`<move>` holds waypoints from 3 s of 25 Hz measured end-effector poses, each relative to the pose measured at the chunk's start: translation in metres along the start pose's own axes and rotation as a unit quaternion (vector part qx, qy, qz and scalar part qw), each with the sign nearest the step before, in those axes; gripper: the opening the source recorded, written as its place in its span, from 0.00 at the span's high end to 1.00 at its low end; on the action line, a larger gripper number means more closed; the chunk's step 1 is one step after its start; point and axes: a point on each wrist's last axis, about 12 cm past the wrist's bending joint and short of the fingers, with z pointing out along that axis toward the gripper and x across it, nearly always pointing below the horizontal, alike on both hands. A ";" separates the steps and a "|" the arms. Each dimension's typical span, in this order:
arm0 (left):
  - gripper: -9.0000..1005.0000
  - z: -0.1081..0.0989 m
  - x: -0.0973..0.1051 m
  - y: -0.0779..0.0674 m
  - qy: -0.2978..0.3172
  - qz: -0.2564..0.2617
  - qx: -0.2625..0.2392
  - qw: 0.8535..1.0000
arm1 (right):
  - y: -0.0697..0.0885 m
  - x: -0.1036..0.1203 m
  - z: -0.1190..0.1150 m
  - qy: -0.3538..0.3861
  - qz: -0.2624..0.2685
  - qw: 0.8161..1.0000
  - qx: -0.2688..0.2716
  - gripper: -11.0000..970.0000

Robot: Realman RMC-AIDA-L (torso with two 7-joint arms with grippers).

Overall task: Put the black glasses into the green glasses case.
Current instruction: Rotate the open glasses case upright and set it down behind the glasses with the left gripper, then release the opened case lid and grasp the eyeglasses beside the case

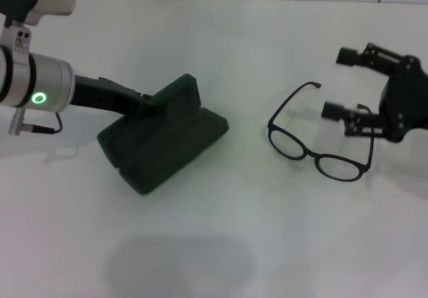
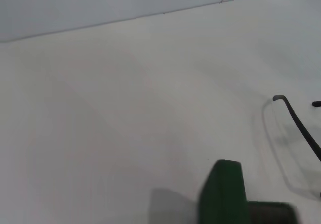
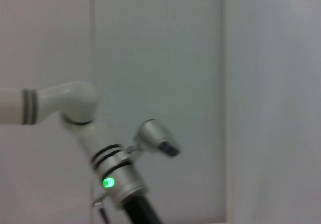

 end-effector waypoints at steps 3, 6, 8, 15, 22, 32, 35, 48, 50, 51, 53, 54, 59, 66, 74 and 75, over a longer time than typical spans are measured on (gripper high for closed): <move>0.70 0.000 -0.003 0.001 -0.004 0.010 -0.007 1.000 | 0.006 -0.002 0.004 0.011 -0.017 0.999 -0.040 0.10; 0.78 0.000 -0.008 0.002 -0.011 0.036 -0.013 0.999 | 0.014 0.000 0.009 0.032 -0.028 0.995 -0.087 0.10; 0.79 0.000 -0.013 0.003 -0.019 0.062 -0.020 0.998 | 0.020 0.001 0.013 0.044 -0.032 0.991 -0.119 0.10; 0.78 0.008 -0.041 -0.004 -0.030 0.273 -0.029 0.961 | 0.035 0.008 0.033 0.056 -0.028 0.983 -0.173 0.10; 0.77 0.030 -0.071 -0.026 -0.042 0.436 0.030 0.898 | 0.042 0.015 0.030 0.058 -0.021 0.984 -0.169 0.10; 0.76 0.054 -0.081 -0.036 0.004 0.467 0.070 0.882 | 0.042 0.017 0.028 0.057 -0.024 0.986 -0.156 0.10; 0.76 0.058 -0.084 -0.038 0.003 0.472 0.070 0.879 | 0.042 0.018 0.026 0.059 -0.025 0.986 -0.153 0.10; 0.74 0.059 -0.082 -0.038 0.009 0.456 0.064 0.888 | 0.041 0.019 0.025 0.062 -0.028 0.987 -0.149 0.10; 0.74 0.059 -0.083 -0.038 0.012 0.455 0.062 0.888 | 0.041 0.019 0.026 0.062 -0.027 0.987 -0.149 0.10; 0.74 0.059 -0.083 -0.038 0.013 0.454 0.063 0.889 | 0.040 0.019 0.026 0.062 -0.027 0.987 -0.149 0.10; 0.73 0.056 -0.083 -0.039 0.014 0.450 0.067 0.890 | 0.040 0.018 0.026 0.063 -0.028 0.987 -0.148 0.10; 0.72 0.054 -0.082 -0.040 0.012 0.448 0.071 0.891 | 0.040 0.018 0.026 0.063 -0.028 0.987 -0.147 0.10; 0.62 0.031 -0.070 -0.043 -0.085 0.425 0.092 0.896 | 0.033 0.016 0.024 0.054 -0.030 0.991 -0.120 0.10; 0.51 0.017 0.003 -0.028 -0.374 0.216 0.100 0.897 | 0.005 -0.005 0.021 0.065 -0.004 0.995 -0.075 0.10; 0.51 0.027 0.068 -0.025 -0.450 0.104 0.053 0.885 | -0.041 -0.069 0.047 0.258 0.031 0.962 -0.087 0.10; 0.51 0.027 0.071 -0.024 -0.453 0.099 0.047 0.885 | -0.046 -0.076 0.055 0.298 0.037 0.950 -0.082 0.10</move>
